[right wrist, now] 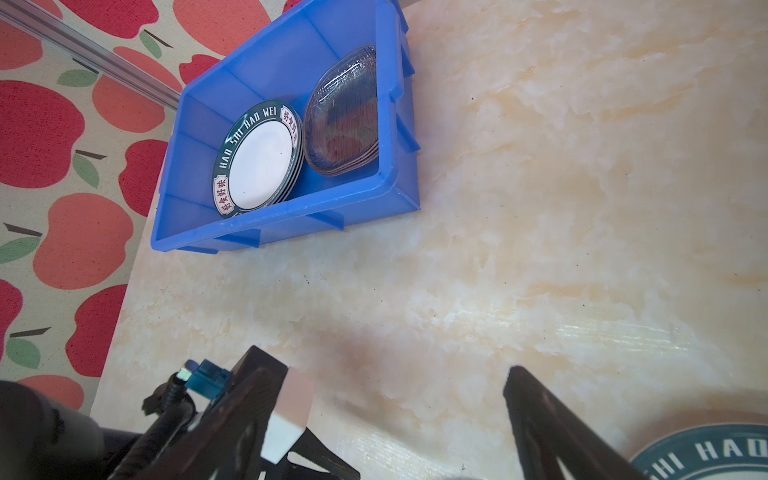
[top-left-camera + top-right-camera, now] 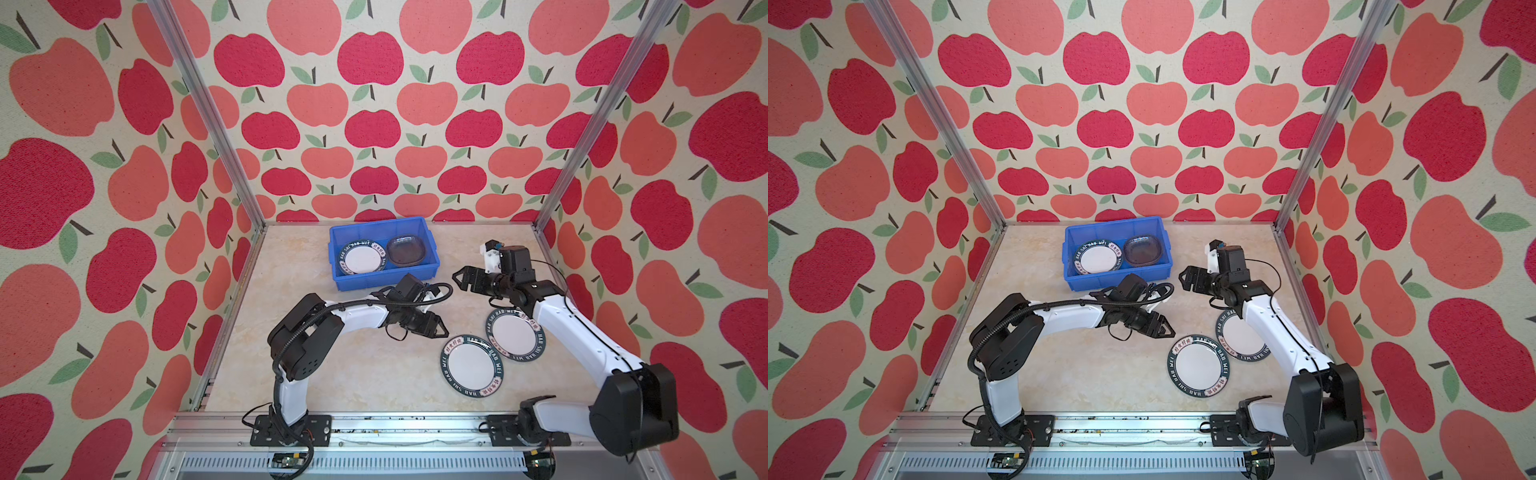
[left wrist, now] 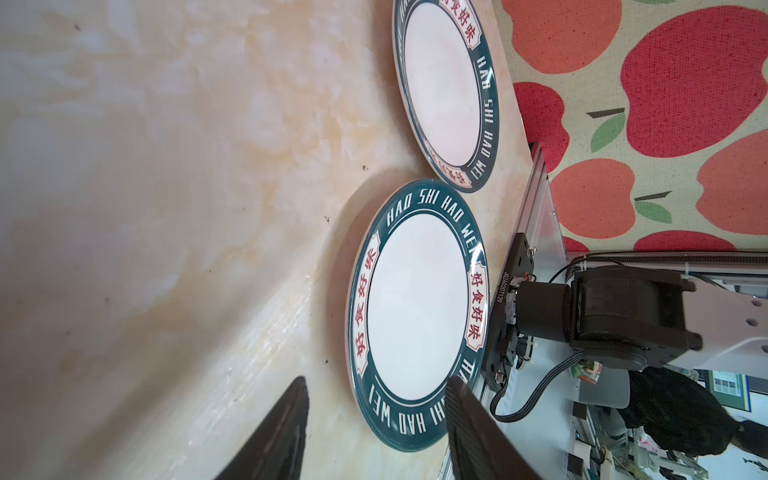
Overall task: Place the plates into the plastic bin on the countertop
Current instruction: 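Lower both grippers to opposite edges of the green-rimmed plate nearest the robot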
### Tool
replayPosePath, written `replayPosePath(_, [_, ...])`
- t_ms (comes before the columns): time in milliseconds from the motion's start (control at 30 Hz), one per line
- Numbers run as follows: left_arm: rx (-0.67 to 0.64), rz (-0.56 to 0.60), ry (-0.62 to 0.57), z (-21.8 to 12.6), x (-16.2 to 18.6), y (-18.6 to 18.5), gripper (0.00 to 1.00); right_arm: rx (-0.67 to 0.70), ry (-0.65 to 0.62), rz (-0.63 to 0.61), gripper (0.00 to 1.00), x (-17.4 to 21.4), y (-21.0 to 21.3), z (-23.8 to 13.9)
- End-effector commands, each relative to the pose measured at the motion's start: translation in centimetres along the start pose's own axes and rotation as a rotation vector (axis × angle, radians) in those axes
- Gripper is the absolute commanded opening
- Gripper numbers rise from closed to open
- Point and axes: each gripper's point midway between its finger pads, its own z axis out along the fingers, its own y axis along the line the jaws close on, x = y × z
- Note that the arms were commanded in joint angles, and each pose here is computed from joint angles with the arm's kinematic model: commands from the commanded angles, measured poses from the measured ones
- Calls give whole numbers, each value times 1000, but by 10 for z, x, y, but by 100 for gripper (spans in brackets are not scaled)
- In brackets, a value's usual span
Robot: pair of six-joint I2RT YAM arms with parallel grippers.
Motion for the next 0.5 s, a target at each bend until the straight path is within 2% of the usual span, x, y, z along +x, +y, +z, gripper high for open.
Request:
replayPosePath(0, [59,-34,58,14,14,-2,49,-23,-8,13,90,1,3,-2])
replayPosePath(467, [101,-91,142,35,28,-1,39,-23,-21,12,90,-3,1,-3])
